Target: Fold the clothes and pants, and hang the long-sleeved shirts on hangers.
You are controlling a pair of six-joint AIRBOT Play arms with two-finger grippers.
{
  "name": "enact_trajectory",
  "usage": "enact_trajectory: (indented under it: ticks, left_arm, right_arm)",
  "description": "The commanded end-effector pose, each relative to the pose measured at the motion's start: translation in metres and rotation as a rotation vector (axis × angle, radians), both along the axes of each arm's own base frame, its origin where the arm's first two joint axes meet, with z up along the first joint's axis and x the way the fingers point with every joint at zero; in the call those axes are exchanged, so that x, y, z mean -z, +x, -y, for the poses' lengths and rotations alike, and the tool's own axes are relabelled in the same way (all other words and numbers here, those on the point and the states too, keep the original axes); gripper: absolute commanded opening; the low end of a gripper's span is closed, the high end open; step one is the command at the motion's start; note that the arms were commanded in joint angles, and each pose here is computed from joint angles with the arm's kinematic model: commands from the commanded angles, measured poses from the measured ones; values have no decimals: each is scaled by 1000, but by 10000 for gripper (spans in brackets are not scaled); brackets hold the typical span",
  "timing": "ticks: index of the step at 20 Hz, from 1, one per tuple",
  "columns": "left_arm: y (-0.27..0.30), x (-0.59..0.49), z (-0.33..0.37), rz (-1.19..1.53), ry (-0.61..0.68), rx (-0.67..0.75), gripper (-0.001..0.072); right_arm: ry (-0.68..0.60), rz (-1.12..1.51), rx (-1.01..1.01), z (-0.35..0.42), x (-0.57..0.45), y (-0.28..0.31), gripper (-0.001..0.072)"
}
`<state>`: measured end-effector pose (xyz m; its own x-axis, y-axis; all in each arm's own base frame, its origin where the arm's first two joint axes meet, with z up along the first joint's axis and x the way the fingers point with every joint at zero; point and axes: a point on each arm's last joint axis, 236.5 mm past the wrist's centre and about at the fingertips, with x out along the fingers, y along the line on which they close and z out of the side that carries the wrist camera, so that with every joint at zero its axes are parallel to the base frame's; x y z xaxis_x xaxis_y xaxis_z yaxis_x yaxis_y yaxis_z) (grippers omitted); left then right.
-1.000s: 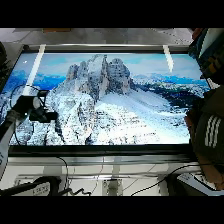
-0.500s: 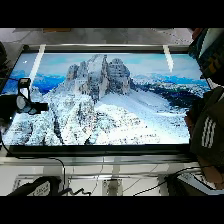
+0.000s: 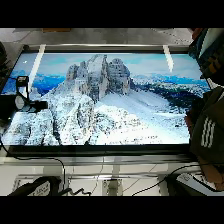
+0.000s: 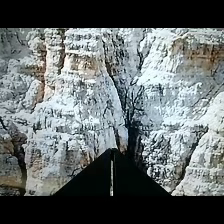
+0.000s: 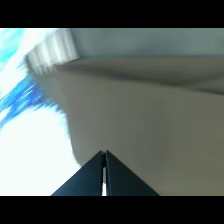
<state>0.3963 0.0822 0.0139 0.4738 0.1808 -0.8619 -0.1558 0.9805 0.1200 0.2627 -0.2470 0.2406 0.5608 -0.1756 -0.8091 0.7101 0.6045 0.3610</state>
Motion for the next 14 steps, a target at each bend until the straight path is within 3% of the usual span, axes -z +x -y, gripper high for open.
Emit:
enact_trajectory:
  ticks: [1,5,8,14]
  left_arm:
    - [0,0,0,3,0,0,21]
    - [0,0,0,3,1,0,21]
    - [0,0,0,3,0,0,21]
    - [0,0,0,3,1,0,21]
  right_arm:
    - [-7,20,-338,-92,0,68,12]
    - [-194,-85,-781,-208,13,98,13]
    - [-403,-190,-842,-216,17,100,14]
    - [-381,-177,-877,-230,17,100,15]
